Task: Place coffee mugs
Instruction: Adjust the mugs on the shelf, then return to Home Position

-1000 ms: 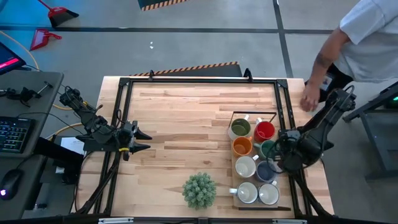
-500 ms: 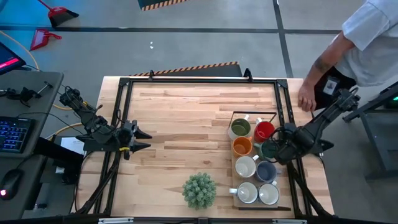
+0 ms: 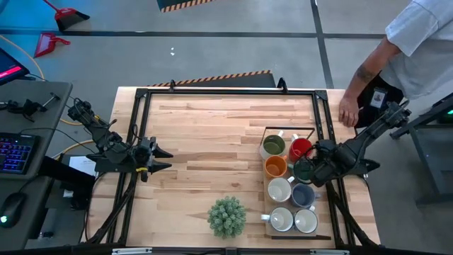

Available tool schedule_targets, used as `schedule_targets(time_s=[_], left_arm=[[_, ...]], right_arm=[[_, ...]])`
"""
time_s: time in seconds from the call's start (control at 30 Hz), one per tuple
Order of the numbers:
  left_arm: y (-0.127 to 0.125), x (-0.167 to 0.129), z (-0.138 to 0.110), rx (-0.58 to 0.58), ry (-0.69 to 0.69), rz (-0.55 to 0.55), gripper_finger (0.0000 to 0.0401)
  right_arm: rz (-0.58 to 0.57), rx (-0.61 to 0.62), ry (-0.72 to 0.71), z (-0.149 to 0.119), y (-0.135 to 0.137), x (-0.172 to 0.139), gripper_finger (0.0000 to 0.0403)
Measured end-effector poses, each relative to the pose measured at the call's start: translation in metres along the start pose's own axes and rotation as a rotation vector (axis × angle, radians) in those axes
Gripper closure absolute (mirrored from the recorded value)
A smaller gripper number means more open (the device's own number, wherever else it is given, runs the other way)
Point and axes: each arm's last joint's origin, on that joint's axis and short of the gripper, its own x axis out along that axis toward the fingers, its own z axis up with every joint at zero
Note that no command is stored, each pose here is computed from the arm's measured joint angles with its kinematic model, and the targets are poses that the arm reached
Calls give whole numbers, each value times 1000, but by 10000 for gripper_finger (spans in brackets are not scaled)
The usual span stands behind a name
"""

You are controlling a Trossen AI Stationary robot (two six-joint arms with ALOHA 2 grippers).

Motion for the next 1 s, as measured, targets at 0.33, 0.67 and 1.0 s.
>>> schedule_targets(time_s=[0.33,0.67,1.0], left_arm=[[0,0,0,0,0,0,204],[0,0,0,0,1,0,204],[-2,0,6,-38,-65,8,204]], right_arm=[[6,4,2,0,1,0,403],[158,-35,-57,11,1,-42,403],[646,-304,-610,10,46,-105,403]])
